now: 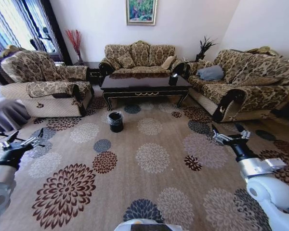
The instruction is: Move to the front of the table and pick up the trash from the floor, then place it into the trash bin.
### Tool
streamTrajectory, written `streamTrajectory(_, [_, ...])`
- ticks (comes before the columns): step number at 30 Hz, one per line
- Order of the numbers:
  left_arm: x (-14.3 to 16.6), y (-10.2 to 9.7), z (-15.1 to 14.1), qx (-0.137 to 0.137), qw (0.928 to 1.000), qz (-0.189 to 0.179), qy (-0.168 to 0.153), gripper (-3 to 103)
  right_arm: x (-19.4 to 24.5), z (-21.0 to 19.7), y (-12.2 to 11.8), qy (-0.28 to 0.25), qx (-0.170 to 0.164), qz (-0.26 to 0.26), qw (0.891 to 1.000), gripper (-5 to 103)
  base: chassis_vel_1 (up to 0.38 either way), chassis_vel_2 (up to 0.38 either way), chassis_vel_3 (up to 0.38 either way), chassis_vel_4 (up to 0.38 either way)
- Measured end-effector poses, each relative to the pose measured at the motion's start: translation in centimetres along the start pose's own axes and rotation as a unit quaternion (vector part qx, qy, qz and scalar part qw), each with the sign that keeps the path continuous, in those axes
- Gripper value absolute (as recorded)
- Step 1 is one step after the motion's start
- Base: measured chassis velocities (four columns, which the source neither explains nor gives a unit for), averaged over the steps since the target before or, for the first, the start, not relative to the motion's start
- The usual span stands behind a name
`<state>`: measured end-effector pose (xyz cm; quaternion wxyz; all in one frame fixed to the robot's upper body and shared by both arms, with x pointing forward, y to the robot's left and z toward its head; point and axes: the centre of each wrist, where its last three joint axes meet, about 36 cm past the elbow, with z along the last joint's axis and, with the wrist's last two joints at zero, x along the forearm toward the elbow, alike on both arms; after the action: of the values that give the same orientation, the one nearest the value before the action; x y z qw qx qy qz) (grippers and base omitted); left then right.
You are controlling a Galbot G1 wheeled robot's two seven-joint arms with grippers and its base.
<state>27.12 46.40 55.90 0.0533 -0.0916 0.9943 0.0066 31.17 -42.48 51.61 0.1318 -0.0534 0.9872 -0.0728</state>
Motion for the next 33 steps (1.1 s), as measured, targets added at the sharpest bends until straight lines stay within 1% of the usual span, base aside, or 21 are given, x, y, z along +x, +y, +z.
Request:
streamTrajectory(5, [0.2, -0.1, 0.1, 0.001, 1.0000, 0.001, 0.002, 100, 0.1, 0.0, 0.1, 0.000, -0.005, -0.006, 1.000, 100, 0.000, 0.000, 0.000, 0.000])
streamTrajectory(16, [0.7, -0.4, -0.4, -0.003, 1.0000, 0.005, -0.002, 100, 0.4, 0.0, 0.2, 0.000, 0.001, -0.007, 1.000, 100, 0.000, 0.000, 0.000, 0.000])
streamTrajectory(19, [0.9, -0.5, -0.5, -0.005, 1.0000, 0.008, -0.002, 100, 0.4, -0.1, 0.4, 0.005, 0.013, 0.021, 1.000, 100, 0.000, 0.000, 0.000, 0.000])
streamTrajectory(21, [0.9, -0.6, -0.5, -0.005, 0.9999, 0.008, -0.002, 100, 0.4, -0.2, 0.5, 0.008, 0.013, 0.030, 0.999, 100, 0.000, 0.000, 0.000, 0.000])
streamTrajectory(23, [1.1, -0.7, -0.6, -0.006, 0.9999, 0.010, -0.002, 100, 0.5, -0.6, 0.8, 0.015, 0.003, 0.046, 0.999, 100, 0.000, 0.000, 0.000, 0.000])
streamTrajectory(24, [1.1, -0.8, -0.6, -0.006, 0.9999, 0.011, -0.002, 100, 0.5, -0.6, 0.8, 0.016, 0.001, 0.046, 0.999, 100, 0.000, 0.000, 0.000, 0.000])
streamTrajectory(26, [1.1, -0.8, -0.7, -0.006, 0.9999, 0.012, -0.002, 100, 0.5, -0.7, 0.8, 0.015, 0.000, 0.044, 0.999, 100, 0.000, 0.000, 0.000, 0.000])
streamTrajectory(28, [1.2, -1.0, -0.8, -0.007, 0.9999, 0.014, -0.003, 100, 0.4, -0.8, 0.8, 0.005, -0.005, 0.021, 1.000, 100, 0.000, 0.000, 0.000, 0.000])
streamTrajectory(33, [1.4, -1.1, -0.9, -0.008, 0.9998, 0.016, -0.003, 100, 0.4, -0.8, 0.7, 0.000, -0.006, 0.005, 1.000, 100, 0.000, 0.000, 0.000, 0.000])
